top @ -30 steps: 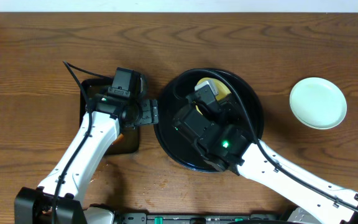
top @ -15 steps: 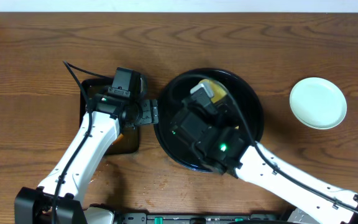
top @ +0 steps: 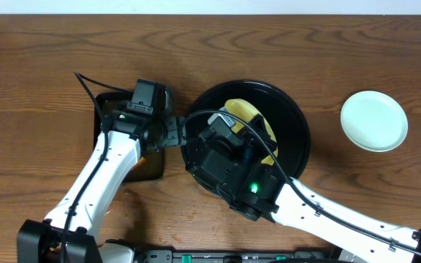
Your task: Clean dirty plates on tray and stack at the side
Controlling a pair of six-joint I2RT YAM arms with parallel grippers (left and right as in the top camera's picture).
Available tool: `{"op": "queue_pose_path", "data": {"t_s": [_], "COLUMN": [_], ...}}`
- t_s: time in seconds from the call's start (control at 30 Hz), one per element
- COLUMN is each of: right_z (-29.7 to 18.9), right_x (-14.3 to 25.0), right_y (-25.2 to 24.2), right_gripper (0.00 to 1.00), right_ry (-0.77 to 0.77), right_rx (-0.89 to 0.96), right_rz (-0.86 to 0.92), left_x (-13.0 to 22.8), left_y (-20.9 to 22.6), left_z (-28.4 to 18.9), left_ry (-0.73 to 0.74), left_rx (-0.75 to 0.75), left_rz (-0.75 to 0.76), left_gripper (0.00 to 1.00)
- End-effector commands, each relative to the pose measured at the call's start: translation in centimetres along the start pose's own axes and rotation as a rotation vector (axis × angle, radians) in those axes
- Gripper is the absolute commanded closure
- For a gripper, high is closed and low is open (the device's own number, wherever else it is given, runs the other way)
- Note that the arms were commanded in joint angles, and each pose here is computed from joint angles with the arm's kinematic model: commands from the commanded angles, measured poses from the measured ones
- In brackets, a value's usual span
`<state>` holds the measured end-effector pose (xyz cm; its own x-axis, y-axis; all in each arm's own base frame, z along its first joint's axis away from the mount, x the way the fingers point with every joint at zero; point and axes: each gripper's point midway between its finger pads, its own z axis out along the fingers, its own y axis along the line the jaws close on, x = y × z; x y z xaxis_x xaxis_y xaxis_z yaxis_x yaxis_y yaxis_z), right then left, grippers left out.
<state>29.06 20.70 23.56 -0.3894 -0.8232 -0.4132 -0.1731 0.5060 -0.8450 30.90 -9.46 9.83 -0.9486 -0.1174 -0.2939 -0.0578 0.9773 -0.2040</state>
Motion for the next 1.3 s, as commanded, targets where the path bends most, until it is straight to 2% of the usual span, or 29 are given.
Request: {"op": "queue_pose_path", "data": {"t_s": [0.0,0.83,0.97,1.1,1.27], "right_z": [-0.7,-0.2,1.2,3.0,3.4], "right_x": [-0.5,-0.6,0.3,1.2,1.5], "right_y": [-1.6,-1.9,-2.7,-2.1,-2.2], "right_gripper": [0.99,0.99,0.99,0.99,0.99], "right_ry": [-0.016,-0.012,0.030,0.074,0.086], "right_rx": [0.048,0.054,0.065,-0.016,-0.020], "right_rz": [0.013,0.045,0.120,0.164,0.169], "left_x": [-0.5,-0.5,-0.5,-0.5,-0.5], "left_y": [0.0,0.0,0.0,0.0,0.0], "left_z": [-0.1,-0.1,-0.1,-0.1,-0.1], "left_ry": [-0.010,-0.010,-0.010,-0.010,-0.010], "left_rx": [-0.010,-0.010,-0.010,-0.010,-0.010], "left_rz": [0.008,0.008,0.008,0.008,0.008], "left_gripper": [0.14,0.14,0.14,0.14,0.14]}}
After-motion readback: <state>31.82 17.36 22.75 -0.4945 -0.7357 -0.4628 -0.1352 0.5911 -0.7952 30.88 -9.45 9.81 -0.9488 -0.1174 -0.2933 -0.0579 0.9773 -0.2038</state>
